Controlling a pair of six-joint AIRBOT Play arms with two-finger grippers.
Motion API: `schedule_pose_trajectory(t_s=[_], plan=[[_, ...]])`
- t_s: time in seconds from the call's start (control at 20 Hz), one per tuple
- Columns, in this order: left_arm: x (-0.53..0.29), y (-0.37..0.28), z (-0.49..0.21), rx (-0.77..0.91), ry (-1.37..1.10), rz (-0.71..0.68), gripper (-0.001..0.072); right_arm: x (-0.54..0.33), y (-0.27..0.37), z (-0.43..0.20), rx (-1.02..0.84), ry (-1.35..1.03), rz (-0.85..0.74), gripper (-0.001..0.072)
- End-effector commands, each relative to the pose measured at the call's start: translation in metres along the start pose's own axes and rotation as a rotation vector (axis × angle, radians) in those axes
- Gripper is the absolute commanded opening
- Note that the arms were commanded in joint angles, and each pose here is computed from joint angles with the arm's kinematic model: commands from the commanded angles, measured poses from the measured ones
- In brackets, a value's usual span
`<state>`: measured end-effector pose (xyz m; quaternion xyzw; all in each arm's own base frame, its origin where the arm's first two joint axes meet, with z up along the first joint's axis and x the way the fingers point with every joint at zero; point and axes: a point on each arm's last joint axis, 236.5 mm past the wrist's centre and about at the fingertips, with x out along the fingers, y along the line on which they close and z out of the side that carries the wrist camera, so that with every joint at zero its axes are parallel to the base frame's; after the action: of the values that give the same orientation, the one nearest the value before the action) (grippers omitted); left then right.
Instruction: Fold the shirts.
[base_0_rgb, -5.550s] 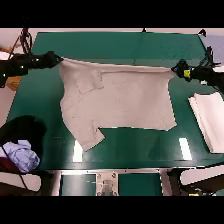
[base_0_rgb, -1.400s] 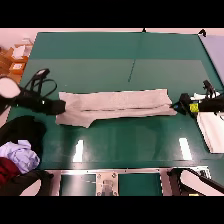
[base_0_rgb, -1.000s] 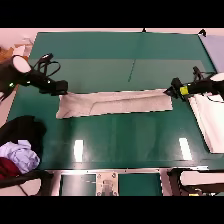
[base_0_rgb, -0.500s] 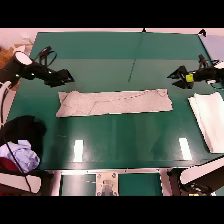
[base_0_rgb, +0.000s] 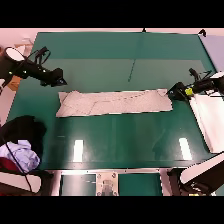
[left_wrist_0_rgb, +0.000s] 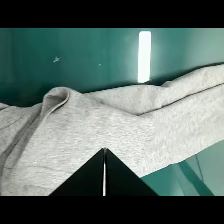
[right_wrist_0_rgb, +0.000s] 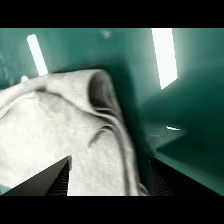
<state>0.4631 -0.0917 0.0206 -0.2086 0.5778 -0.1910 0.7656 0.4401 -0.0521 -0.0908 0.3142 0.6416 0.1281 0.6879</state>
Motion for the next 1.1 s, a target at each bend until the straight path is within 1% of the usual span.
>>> schedule_pose_trajectory(t_s=[0.0,0.05,0.1,0.15,0.2,0.25,0.3,0.45,0.6,0.75,0.9,1.05], plan=[[0.009,-0.019,-0.008,0.029,0.030,-0.020,0.0024,0.025,0.001,-0.015,-0.049,0.080,-0.006,0.0551],[0.014,-0.026,-0.009,0.045,0.034,-0.024,0.0024,0.028,0.005,-0.018,-0.056,0.095,-0.003,0.0549],[0.020,-0.036,-0.010,0.064,0.032,-0.030,0.0024,0.030,0.010,-0.022,-0.064,0.115,0.002,0.0451],[0.027,-0.048,-0.008,0.084,0.021,-0.038,0.0024,0.030,0.013,-0.027,-0.069,0.137,0.009,0.0219],[0.036,-0.061,-0.007,0.112,0.005,-0.042,0.0024,0.029,0.015,-0.032,-0.069,0.158,0.016,0.0114],[0.046,-0.075,-0.005,0.139,-0.015,-0.048,0.0024,0.026,0.018,-0.037,-0.070,0.176,0.023,0.0034],[0.058,-0.091,-0.004,0.162,-0.032,-0.058,0.0024,0.022,0.022,-0.039,-0.073,0.181,0.025,0.0010],[0.112,-0.137,-0.022,0.206,-0.018,-0.114,0.0024,-0.006,0.046,-0.036,-0.119,0.130,0.029,0.0009],[0.182,-0.187,-0.063,0.241,0.032,-0.194,0.0024,-0.054,0.094,-0.037,-0.202,0.028,0.064,0.0009],[0.233,-0.226,-0.100,0.223,0.052,-0.278,0.0024,-0.101,0.146,-0.055,-0.270,-0.050,0.114,0.0009],[0.256,-0.253,-0.119,0.225,0.074,-0.327,0.0024,-0.139,0.193,-0.081,-0.361,-0.107,0.171,0.0010],[0.265,-0.278,-0.125,0.250,0.077,-0.364,0.0024,-0.162,0.213,-0.096,-0.418,-0.168,0.161,0.0010]])
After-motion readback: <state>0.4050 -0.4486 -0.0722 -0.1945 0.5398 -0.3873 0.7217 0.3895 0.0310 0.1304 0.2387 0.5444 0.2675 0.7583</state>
